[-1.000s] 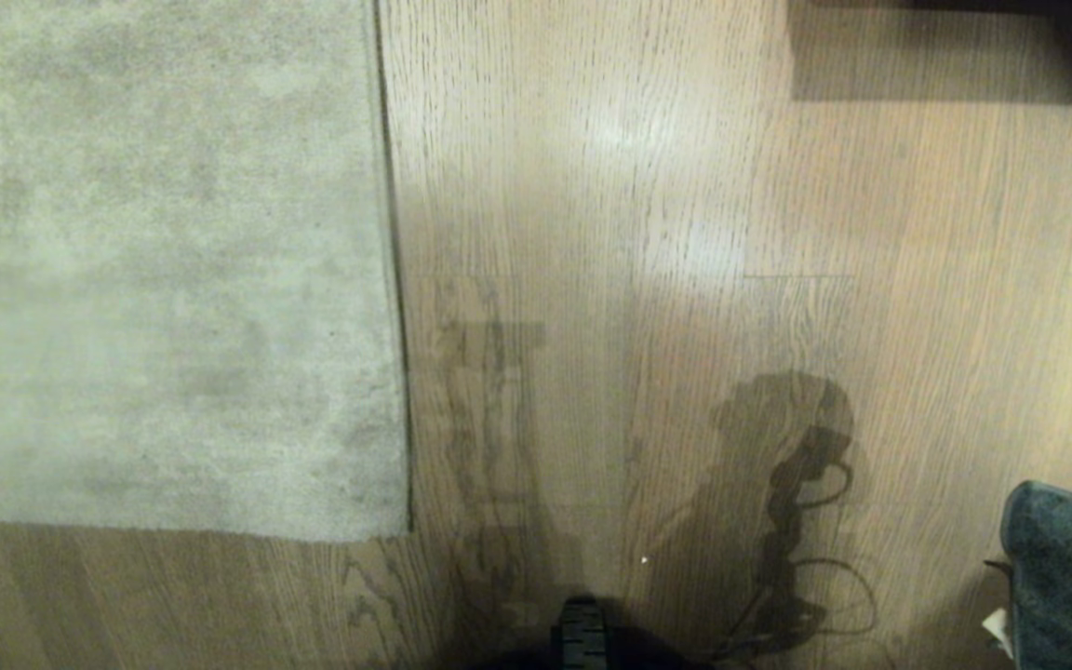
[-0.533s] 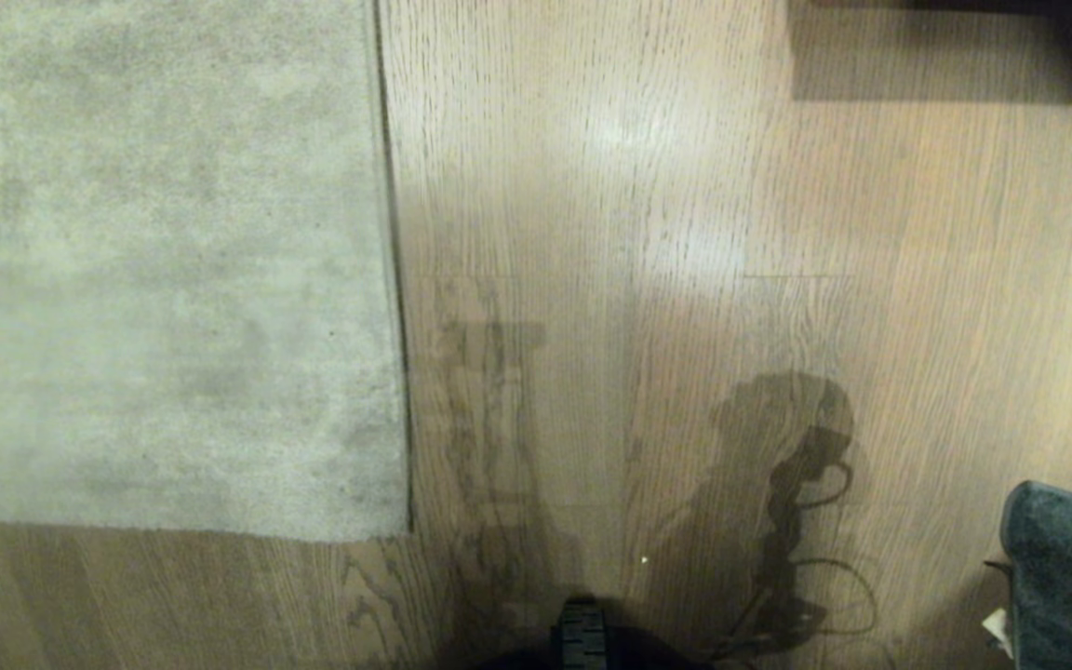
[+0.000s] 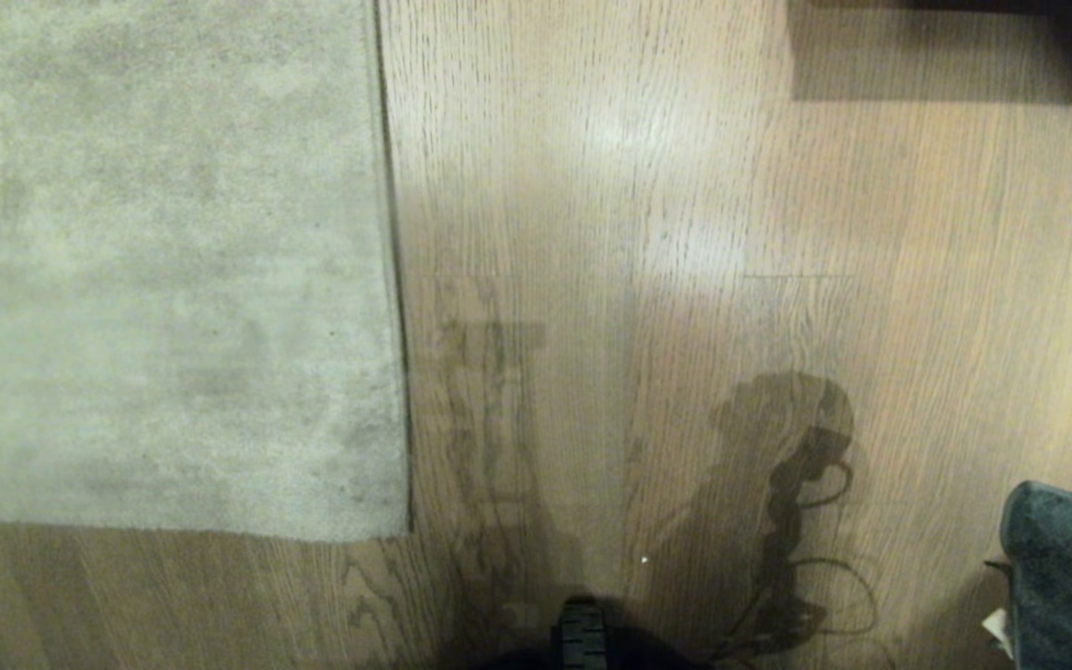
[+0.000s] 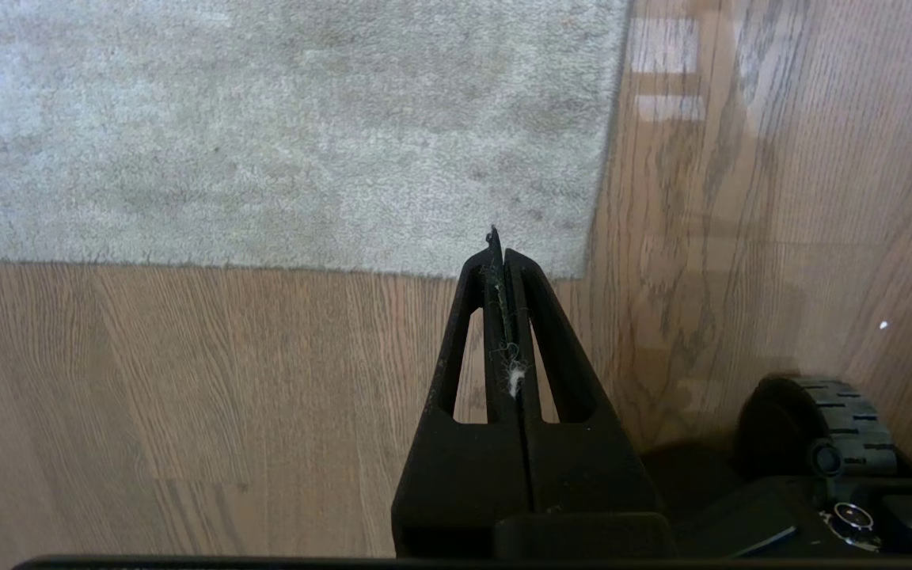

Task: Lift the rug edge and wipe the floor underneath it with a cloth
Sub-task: Lift up the carpet

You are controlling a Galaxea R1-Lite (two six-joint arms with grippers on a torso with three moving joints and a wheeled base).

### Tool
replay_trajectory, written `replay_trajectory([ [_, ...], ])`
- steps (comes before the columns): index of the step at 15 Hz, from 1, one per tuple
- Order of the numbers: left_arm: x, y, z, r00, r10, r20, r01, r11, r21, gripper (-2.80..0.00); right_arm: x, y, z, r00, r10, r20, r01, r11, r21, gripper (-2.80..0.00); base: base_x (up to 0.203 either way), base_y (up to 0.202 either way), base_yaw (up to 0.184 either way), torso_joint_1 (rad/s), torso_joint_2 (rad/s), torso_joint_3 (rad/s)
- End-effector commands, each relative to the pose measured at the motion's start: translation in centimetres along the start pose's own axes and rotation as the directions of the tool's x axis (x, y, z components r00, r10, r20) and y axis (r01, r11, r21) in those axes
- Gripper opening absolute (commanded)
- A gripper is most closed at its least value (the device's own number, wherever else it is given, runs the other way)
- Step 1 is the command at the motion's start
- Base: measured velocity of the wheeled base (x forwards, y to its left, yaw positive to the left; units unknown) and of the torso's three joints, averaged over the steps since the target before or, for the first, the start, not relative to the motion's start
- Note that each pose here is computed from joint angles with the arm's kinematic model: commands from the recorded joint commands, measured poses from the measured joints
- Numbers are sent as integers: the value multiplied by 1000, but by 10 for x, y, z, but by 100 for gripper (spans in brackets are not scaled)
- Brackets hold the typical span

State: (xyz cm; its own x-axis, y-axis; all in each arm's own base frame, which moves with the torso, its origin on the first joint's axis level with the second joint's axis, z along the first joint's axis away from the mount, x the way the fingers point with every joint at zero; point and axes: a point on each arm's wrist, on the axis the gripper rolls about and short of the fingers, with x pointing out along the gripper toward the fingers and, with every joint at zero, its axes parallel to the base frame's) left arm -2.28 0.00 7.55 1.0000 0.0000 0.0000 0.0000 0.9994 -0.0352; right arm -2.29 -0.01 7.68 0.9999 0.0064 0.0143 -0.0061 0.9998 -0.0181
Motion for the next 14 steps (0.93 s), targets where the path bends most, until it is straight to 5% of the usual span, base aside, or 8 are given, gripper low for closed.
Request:
replay_trajectory([
  [1, 0, 0, 0, 1000, 1, 0, -1, 1000, -2, -280, 0, 0, 0, 1000, 1, 0, -1, 1000, 0, -280, 0, 0, 0, 0, 0, 0],
  [14, 0, 0, 0, 1000, 1, 3, -1, 1000, 0, -280, 0, 0, 0, 1000, 1, 0, -1, 1000, 0, -280, 0, 0, 0, 0, 0, 0],
])
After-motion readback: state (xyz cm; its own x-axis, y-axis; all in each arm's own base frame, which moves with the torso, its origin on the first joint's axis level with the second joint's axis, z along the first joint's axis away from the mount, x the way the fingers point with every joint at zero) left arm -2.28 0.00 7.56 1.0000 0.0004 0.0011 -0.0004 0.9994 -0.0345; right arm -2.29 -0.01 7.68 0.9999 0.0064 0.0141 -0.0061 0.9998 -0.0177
